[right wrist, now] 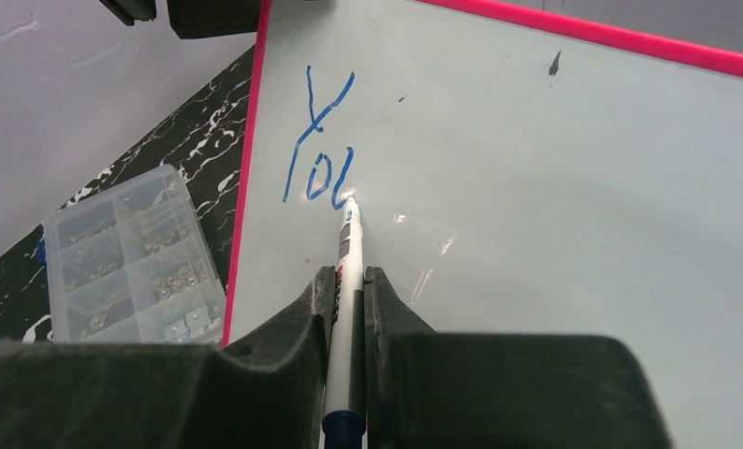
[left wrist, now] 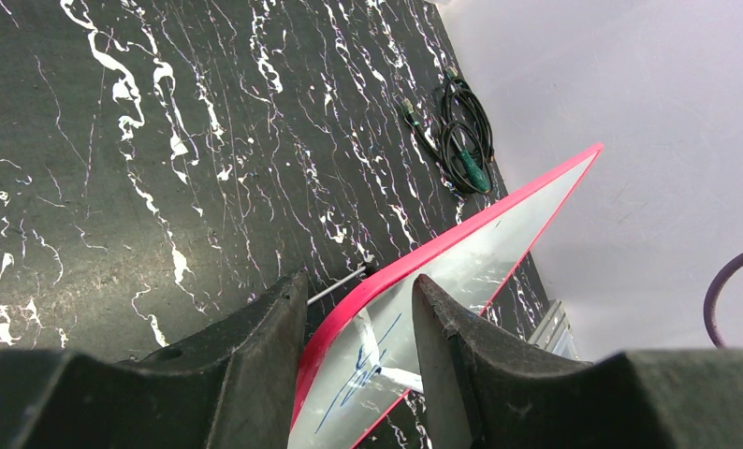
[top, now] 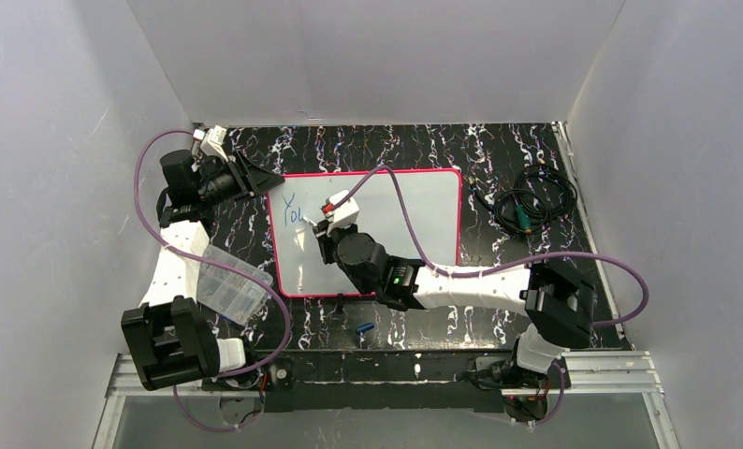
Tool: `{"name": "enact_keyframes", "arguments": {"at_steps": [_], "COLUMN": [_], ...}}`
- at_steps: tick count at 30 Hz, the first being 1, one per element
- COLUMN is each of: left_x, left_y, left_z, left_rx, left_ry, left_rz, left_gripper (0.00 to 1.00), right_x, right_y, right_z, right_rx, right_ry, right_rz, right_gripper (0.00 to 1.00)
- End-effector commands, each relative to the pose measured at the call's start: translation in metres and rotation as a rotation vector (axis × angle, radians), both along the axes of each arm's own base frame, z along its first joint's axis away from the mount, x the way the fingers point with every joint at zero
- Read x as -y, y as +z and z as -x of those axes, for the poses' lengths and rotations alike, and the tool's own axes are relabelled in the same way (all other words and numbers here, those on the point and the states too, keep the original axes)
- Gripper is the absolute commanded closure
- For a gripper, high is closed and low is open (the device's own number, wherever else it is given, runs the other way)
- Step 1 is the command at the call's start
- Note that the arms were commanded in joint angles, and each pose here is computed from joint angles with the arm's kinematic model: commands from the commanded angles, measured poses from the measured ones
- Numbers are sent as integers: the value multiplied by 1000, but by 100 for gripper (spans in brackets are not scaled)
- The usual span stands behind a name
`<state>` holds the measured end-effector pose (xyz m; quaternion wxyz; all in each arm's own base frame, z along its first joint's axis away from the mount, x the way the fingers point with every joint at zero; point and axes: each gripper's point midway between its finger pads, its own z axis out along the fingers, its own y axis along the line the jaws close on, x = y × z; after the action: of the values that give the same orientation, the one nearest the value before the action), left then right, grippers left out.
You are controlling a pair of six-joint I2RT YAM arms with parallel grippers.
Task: Write a sentence on the whiteboard
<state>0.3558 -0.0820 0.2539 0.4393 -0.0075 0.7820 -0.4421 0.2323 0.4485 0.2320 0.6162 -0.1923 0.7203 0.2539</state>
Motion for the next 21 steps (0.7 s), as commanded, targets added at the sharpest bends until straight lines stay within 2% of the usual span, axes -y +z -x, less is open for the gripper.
{"name": "enact_keyframes", "arguments": {"at_steps": [1, 21], "left_x": [7, 8], "left_y": [12, 13], "left_z": [11, 12], "left_rx": [32, 36], "left_ry": [-43, -44], "left_rz": [8, 7], "left_gripper": [57, 57], "right_x": [15, 13], "right_y": [29, 37], "right_z": [-14, -19], "right_rx": [55, 84], "right_ry": [-87, -105], "right_rz": [-36, -44], "right_gripper": [99, 99]}}
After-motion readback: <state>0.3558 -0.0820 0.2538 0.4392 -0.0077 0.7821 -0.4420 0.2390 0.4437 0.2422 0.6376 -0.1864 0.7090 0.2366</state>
